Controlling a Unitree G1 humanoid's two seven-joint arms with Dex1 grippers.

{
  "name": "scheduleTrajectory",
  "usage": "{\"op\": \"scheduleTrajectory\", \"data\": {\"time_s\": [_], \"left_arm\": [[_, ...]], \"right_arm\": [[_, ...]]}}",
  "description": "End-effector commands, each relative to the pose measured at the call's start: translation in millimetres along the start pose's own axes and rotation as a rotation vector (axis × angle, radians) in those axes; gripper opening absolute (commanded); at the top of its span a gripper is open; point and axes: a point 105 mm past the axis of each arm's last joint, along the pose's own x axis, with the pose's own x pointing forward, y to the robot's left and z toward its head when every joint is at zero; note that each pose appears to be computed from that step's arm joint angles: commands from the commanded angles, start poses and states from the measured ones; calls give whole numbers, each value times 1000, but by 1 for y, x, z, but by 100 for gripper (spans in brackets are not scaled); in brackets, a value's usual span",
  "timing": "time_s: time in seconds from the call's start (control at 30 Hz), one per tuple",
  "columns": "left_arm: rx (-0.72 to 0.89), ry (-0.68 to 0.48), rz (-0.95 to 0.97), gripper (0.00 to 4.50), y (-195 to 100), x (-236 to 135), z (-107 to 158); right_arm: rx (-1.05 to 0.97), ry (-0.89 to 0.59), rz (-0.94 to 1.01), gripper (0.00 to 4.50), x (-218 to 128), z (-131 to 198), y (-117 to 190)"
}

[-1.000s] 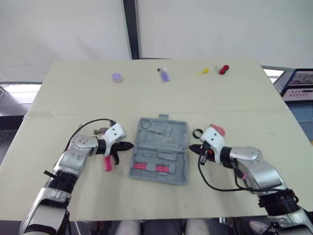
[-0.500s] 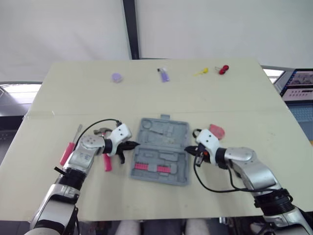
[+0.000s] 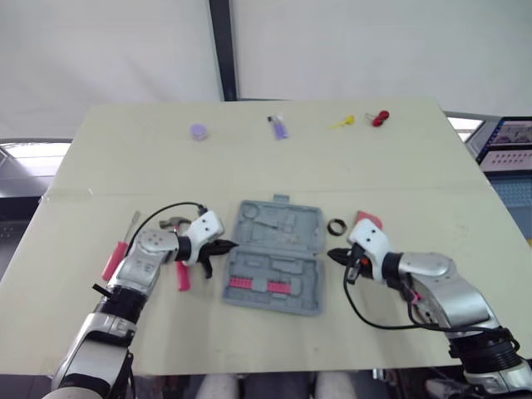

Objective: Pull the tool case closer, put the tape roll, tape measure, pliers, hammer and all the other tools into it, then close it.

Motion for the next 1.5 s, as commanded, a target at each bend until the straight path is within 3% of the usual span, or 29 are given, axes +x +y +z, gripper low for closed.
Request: {"op": "scheduleTrajectory", "data": {"time_s": [0.03, 0.4, 1.23, 1.5], "left_arm": [[-3, -2, -2, 0, -2, 2, -3], [10, 24, -71, 0, -21, 3, -8], [-71, 153, -280, 0, -107, -34, -28], [-85, 188, -332, 0, -121, -39, -31]], "right_arm": [[-48, 17, -2, 10, 5, -2, 1], [-53, -52, 103, 10, 18, 15, 20], [-22, 69, 364, 10, -10, -14, 79], [-12, 93, 413, 10, -14, -16, 90]]}}
